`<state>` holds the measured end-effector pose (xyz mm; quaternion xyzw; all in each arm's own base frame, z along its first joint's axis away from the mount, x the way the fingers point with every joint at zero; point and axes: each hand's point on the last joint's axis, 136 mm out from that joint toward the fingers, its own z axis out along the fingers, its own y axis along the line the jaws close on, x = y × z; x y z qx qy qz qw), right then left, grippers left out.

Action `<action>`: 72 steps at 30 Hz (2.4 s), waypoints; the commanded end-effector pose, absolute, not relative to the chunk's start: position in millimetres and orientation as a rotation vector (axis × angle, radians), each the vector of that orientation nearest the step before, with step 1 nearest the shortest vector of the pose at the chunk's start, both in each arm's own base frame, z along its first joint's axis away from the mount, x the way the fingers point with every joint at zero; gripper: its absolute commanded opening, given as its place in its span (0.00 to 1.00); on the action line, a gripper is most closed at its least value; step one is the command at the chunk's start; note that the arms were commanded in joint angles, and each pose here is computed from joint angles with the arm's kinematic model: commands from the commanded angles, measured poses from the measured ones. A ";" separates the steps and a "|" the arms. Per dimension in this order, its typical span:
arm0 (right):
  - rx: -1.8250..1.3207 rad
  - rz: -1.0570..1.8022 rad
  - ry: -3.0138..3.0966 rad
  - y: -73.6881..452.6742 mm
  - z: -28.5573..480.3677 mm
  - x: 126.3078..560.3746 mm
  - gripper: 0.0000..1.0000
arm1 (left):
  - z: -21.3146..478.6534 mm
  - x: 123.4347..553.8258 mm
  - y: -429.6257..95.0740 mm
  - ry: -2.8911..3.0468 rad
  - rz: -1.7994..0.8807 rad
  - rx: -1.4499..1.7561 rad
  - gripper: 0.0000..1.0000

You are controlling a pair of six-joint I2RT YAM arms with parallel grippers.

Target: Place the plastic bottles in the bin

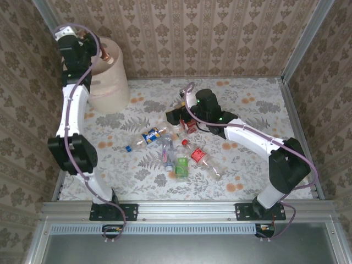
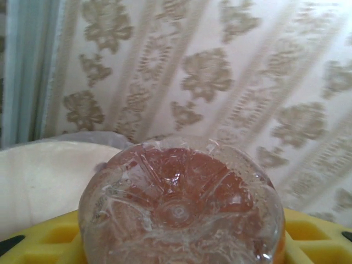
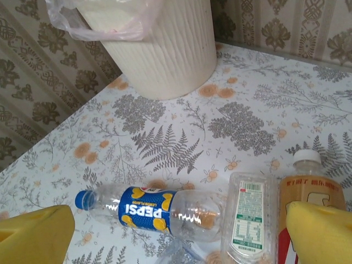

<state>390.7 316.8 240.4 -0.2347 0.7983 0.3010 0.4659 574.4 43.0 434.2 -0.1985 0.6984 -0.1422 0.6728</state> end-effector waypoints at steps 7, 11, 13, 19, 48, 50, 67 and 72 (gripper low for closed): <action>-0.543 0.717 1.892 305.6 262.6 382.6 1.00 | 392.9 626.9 102.2 1.584 -0.432 -0.705 0.58; -0.534 0.694 1.898 298.9 259.8 379.0 1.00 | 364.6 646.0 108.6 1.588 -0.535 -0.808 0.60; -0.530 0.691 1.900 296.8 259.2 377.1 1.00 | 347.6 646.8 116.5 1.605 -0.492 -0.905 0.63; -0.525 0.671 1.892 289.8 261.1 371.8 1.00 | 322.7 659.3 126.0 1.561 -0.521 -1.054 0.72; -0.277 0.306 2.356 240.1 133.3 400.8 0.97 | 432.0 550.9 35.0 1.582 -0.563 -0.607 0.96; -0.321 0.308 2.398 240.0 123.6 402.5 0.96 | 435.6 537.0 30.3 1.595 -0.559 -0.572 0.98; -0.574 0.231 2.607 232.9 83.5 427.6 0.88 | 386.3 430.7 -15.1 1.753 -0.665 -0.485 1.00; -0.631 0.250 2.638 237.0 71.9 428.5 0.90 | 385.4 412.0 -10.5 1.758 -0.603 -0.492 1.00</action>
